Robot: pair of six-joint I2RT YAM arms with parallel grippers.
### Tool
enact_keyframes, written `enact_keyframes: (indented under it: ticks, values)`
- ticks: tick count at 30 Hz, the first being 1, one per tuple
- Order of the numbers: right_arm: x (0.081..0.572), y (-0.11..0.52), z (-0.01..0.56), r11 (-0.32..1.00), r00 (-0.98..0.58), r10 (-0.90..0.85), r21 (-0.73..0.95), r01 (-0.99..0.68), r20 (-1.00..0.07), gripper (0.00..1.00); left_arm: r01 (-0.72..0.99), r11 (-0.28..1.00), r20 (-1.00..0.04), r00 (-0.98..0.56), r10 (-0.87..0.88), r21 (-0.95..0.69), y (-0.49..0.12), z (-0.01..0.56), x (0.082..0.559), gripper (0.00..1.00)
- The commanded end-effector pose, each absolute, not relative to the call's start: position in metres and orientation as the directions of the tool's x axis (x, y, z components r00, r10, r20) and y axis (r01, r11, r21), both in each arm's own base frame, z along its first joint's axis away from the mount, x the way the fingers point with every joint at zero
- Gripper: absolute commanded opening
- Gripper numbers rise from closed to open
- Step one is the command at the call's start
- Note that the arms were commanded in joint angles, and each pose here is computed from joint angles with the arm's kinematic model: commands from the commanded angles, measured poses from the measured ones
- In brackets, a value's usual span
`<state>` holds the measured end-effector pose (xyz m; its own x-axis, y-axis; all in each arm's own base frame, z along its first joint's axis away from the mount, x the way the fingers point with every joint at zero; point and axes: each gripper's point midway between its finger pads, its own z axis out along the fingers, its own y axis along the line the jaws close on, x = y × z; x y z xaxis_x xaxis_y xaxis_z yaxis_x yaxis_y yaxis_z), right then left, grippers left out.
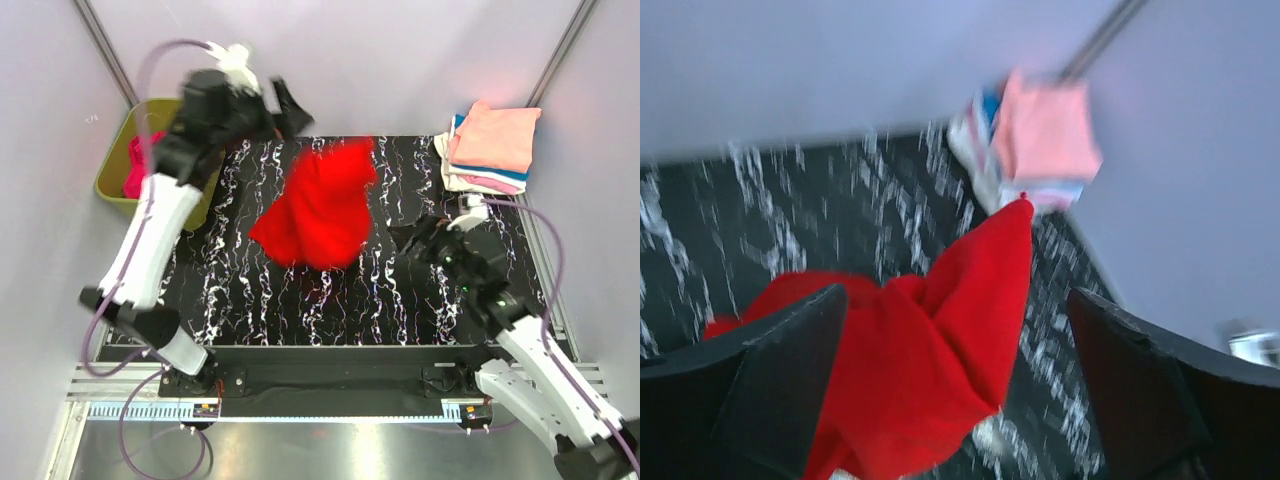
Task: Fold and stack the t-shirts
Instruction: Move the tshirt to the center of the board, then flatten the tshirt out
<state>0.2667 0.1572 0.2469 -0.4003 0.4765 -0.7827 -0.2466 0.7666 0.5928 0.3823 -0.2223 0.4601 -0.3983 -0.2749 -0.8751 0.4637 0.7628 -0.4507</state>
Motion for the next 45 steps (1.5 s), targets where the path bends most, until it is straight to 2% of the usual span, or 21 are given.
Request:
enact_keyframes:
  ticks: [1, 4, 5, 7, 9, 13, 16, 17, 21, 24, 27, 34, 35, 36, 41, 45]
  values:
    - [0.251, 0.135, 0.268, 0.822, -0.395, 0.435, 0.535, -0.192, -0.81, 1.0, 0.358, 0.826, -0.732, -0.674, -0.094, -0.436, -0.239, 0.339, 0.369, 0.99]
    - [0.232, 0.142, 0.256, 0.815, -0.49, 0.38, 0.535, -0.223, -0.784, 1.0, 0.315, 0.844, -0.714, -0.691, -0.11, -0.434, -0.228, 0.314, 0.35, 0.99]
    - [0.226, 0.144, 0.242, 0.82, -0.543, 0.361, 0.536, -0.203, -0.758, 1.0, 0.31, 0.85, -0.736, -0.665, -0.126, -0.426, -0.219, 0.322, 0.342, 0.99]
    - [0.218, 0.15, 0.222, 0.805, -0.618, 0.36, 0.568, -0.173, -0.699, 1.0, 0.273, 0.872, -0.71, -0.695, -0.115, -0.408, -0.208, 0.298, 0.329, 0.99]
    - [0.215, 0.154, 0.201, 0.789, -0.665, 0.388, 0.603, -0.118, -0.638, 1.0, 0.233, 0.898, -0.697, -0.71, -0.105, -0.373, -0.193, 0.281, 0.316, 0.99]
    - [0.226, 0.154, 0.181, 0.803, -0.698, 0.417, 0.595, -0.016, -0.582, 1.0, 0.196, 0.913, -0.654, -0.751, -0.094, -0.357, -0.179, 0.243, 0.293, 0.99]
    - [0.233, 0.145, 0.159, 0.851, -0.745, 0.417, 0.512, 0.117, -0.521, 0.97, 0.159, 0.928, -0.607, -0.791, -0.084, -0.336, -0.169, 0.211, 0.276, 0.99]
    - [0.224, 0.135, 0.137, 0.884, -0.791, 0.393, 0.429, 0.185, -0.469, 0.97, 0.133, 0.939, -0.591, -0.802, -0.085, -0.317, -0.161, 0.197, 0.269, 0.99]
    - [0.195, 0.098, 0.101, 0.882, -0.795, 0.47, 0.244, 0.404, -0.383, 0.94, 0.068, 0.951, -0.564, -0.817, -0.121, -0.301, -0.15, 0.172, 0.258, 0.99]
    - [0.178, 0.099, 0.084, 0.839, -0.778, 0.541, 0.273, 0.47, -0.32, 0.88, 0.037, 0.946, -0.543, -0.826, -0.152, -0.322, -0.149, 0.158, 0.252, 0.99]
    - [0.184, 0.103, 0.082, 0.807, -0.744, 0.586, 0.314, 0.499, -0.322, 0.84, 0.001, 0.94, -0.522, -0.832, -0.188, -0.341, -0.15, 0.145, 0.252, 0.99]
    - [0.189, 0.1, 0.034, 0.845, -0.803, 0.535, 0.148, 0.515, -0.261, 0.88, -0.139, 0.94, -0.468, -0.838, -0.28, -0.313, -0.13, 0.113, 0.271, 0.99]
    - [0.191, 0.101, 0.03, 0.85, -0.81, 0.526, 0.145, 0.506, -0.26, 0.87, -0.156, 0.938, -0.457, -0.841, -0.29, -0.31, -0.127, 0.104, 0.271, 0.99]
    - [0.194, 0.1, 0.027, 0.851, -0.808, 0.524, 0.133, 0.508, -0.27, 0.81, -0.17, 0.935, -0.453, -0.838, -0.303, -0.311, -0.125, 0.1, 0.274, 0.99]
    - [0.205, 0.099, 0.02, 0.863, -0.82, 0.504, 0.116, 0.492, -0.27, 0.72, -0.25, 0.92, -0.439, -0.82, -0.367, -0.302, -0.114, 0.078, 0.296, 0.99]
    - [0.21, 0.097, 0.015, 0.863, -0.827, 0.505, 0.122, 0.491, -0.247, 0.62, -0.284, 0.907, -0.437, -0.805, -0.401, -0.31, -0.117, 0.071, 0.314, 0.99]
